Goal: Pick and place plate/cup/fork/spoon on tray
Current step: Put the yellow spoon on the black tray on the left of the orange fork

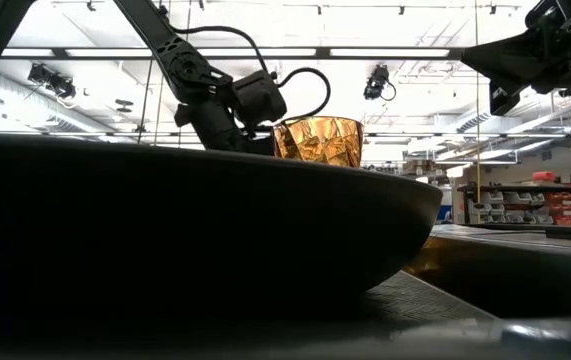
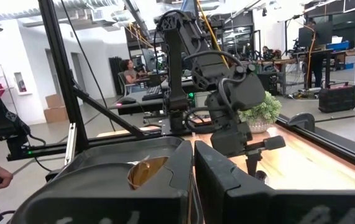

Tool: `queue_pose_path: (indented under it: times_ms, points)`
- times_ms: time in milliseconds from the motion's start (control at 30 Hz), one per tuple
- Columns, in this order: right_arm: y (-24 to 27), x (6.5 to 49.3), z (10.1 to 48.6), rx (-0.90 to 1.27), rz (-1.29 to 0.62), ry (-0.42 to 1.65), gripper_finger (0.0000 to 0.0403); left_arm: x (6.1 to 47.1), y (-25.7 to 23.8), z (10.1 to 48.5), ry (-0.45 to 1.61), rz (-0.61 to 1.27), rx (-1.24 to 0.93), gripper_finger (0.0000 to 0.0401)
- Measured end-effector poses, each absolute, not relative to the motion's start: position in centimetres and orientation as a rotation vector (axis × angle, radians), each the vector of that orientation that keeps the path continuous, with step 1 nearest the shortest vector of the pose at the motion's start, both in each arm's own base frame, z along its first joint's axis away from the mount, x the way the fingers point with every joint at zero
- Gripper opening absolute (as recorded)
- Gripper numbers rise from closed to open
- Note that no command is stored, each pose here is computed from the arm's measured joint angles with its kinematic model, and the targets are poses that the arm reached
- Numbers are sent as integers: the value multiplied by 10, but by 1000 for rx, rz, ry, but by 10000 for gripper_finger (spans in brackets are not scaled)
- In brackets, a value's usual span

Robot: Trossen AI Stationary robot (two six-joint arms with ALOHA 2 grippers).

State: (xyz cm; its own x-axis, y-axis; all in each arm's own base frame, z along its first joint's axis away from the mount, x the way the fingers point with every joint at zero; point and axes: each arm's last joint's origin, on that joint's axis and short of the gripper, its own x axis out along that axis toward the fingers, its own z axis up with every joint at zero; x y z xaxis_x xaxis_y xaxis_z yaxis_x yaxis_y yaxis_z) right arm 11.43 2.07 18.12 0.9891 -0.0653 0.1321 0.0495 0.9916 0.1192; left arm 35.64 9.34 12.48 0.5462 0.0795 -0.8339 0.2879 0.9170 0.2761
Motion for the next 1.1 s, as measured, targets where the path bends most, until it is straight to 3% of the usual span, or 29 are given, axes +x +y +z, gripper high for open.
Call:
queue_pose_path:
  times_ms: [367, 633, 1100]
  points:
    - [21, 114, 182, 118, -58, -144, 23, 360, 85, 122, 1010, -113, 502, 84]
    - [21, 114, 182, 118, -58, -144, 23, 358, 87, 123, 1017, -100, 468, 10]
    - [21, 114, 182, 120, -57, -149, 23, 348, 85, 134, 1067, -125, 460, 15]
